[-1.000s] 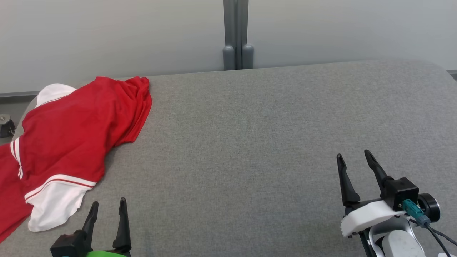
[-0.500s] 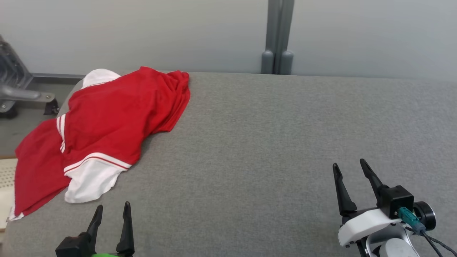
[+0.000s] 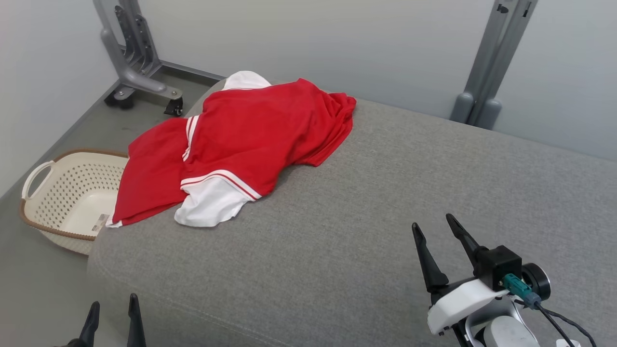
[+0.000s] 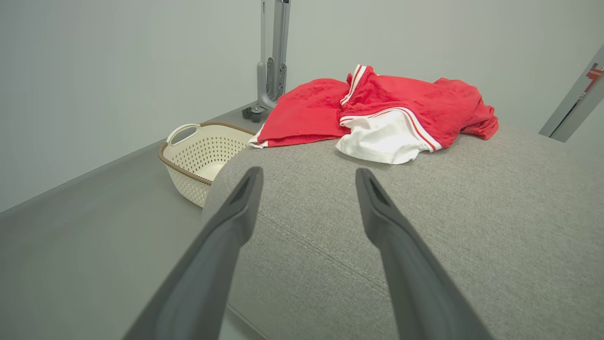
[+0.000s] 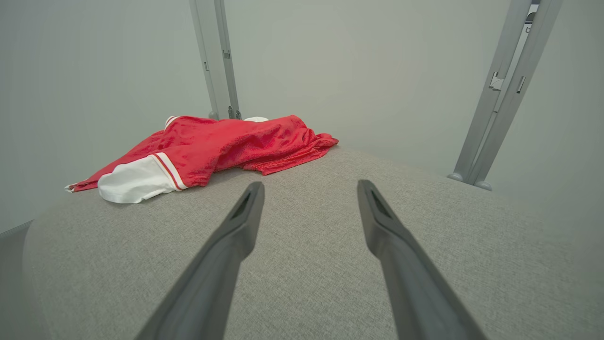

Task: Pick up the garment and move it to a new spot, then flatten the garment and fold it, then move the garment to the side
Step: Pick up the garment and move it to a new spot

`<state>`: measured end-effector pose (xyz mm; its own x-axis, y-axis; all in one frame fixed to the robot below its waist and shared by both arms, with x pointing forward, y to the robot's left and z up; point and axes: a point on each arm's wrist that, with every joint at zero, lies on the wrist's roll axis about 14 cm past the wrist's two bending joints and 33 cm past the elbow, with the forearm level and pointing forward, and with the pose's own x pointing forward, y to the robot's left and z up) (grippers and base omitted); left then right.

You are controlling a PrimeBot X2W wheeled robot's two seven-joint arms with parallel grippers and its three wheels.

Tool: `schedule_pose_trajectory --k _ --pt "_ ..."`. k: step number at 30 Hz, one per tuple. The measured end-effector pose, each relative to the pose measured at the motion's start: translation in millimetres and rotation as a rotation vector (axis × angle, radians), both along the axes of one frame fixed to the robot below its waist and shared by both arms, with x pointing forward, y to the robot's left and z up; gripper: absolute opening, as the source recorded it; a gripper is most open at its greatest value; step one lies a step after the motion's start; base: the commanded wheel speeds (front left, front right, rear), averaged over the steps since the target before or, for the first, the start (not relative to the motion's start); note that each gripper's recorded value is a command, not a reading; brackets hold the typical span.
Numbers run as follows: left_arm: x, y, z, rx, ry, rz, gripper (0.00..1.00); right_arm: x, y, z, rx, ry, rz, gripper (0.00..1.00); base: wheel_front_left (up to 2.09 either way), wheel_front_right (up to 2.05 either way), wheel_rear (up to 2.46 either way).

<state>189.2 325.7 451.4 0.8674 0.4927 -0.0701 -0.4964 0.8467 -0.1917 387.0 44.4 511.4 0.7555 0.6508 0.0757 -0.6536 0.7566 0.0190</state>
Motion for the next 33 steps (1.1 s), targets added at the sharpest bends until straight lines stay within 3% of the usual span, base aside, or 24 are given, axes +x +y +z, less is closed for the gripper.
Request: schedule_pose_trajectory --k 7,15,21,26,32,33 --pt "4 -9 -4 0.015 0.032 -0.047 1.00 -2 13 -7 -0.009 0.016 0.040 1.00 0.00 0.00 0.00" --pt "85 -18 3 0.024 0.078 -0.233 1.00 17 10 0 -0.029 -0.032 0.020 1.00 0.00 0.00 0.00" --pt "146 -11 -4 0.010 0.199 -0.317 1.00 40 -10 -15 -0.048 -0.017 -0.035 1.00 0.00 0.00 0.00" --pt "187 -12 -25 -0.047 0.308 -0.355 1.00 56 -31 -38 -0.063 0.026 -0.085 1.00 0.00 0.00 0.00" --pt "203 16 -60 -0.046 0.471 -0.307 1.00 71 -49 -65 -0.079 0.079 -0.129 1.00 0.00 0.00 0.00" --pt "202 18 -69 -0.048 0.506 -0.302 0.71 71 -52 -71 -0.083 0.093 -0.137 1.00 0.00 0.00 0.00"
